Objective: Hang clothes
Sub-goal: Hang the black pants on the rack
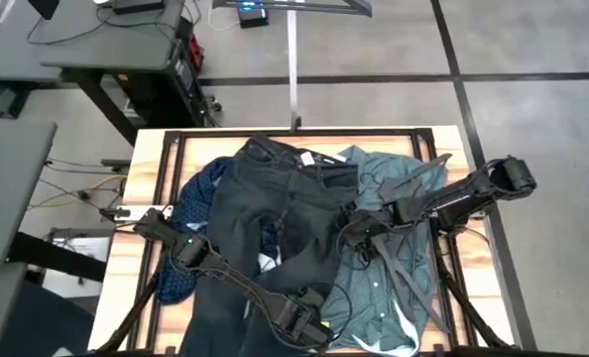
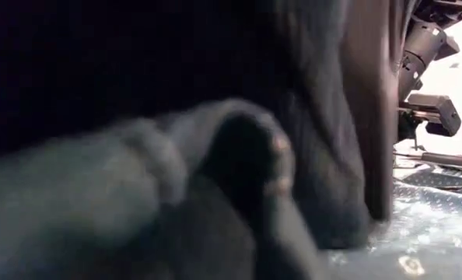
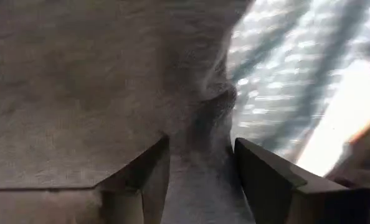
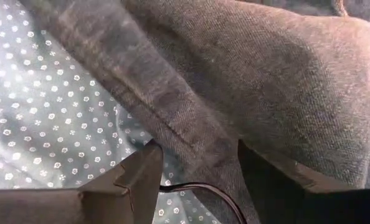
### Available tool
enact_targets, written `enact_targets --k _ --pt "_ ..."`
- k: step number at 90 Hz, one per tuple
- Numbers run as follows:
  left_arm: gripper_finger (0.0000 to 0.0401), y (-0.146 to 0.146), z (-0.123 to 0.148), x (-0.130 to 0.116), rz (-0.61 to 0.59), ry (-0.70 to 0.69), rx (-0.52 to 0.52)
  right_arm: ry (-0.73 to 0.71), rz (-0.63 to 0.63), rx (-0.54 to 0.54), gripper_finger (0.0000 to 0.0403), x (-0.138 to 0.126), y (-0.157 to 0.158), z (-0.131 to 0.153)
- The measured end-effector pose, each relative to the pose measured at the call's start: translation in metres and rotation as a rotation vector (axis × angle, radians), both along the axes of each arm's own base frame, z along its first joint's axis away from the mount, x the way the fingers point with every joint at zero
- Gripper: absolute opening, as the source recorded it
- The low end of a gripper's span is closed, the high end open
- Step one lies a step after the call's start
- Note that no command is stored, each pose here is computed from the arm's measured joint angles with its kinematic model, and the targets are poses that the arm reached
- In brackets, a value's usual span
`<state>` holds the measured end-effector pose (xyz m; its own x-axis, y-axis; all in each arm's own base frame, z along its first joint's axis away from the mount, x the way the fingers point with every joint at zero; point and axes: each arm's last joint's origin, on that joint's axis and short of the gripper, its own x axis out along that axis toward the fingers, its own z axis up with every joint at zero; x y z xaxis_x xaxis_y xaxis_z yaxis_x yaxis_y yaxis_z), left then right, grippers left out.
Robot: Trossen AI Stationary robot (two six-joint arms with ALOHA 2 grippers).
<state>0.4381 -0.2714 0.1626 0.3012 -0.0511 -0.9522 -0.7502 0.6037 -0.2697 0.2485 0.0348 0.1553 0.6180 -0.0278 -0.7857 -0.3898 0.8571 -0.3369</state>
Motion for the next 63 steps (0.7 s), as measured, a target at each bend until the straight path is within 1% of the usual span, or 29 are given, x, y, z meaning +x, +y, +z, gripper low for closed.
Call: enact_targets --k 10,16,23,33,37,52,63 --pt "0.0159 0.002 -0.003 0.001 0.046 0.016 -0.01 0.009 0.005 -0.001 0.0195 -0.001 0.001 -0.001" --pt "0.0145 0.002 -0.003 0.0 0.057 0.026 -0.01 0.013 0.006 0.001 0.0195 -0.001 0.001 -0.001" --pt "0.0107 0.003 -0.003 0.0 0.069 0.029 -0.012 0.021 0.03 -0.006 0.0195 -0.002 0.002 -0.001" --pt "0.0028 0.002 -0.001 -0.001 0.072 0.028 -0.014 0.032 0.099 -0.051 0.0195 -0.003 0.003 -0.002" --pt "0.0012 0.0 -0.001 -0.001 0.075 0.021 -0.021 0.033 0.116 -0.059 0.0195 -0.002 0.005 -0.003" --pt "0.0003 -0.004 0.006 -0.005 0.115 0.016 -0.042 -0.004 0.125 -0.048 0.0195 0.005 0.01 -0.008" --pt "0.0002 -0.009 0.009 -0.008 0.133 0.014 -0.055 0.013 0.134 -0.06 0.019 0.009 0.013 -0.019"
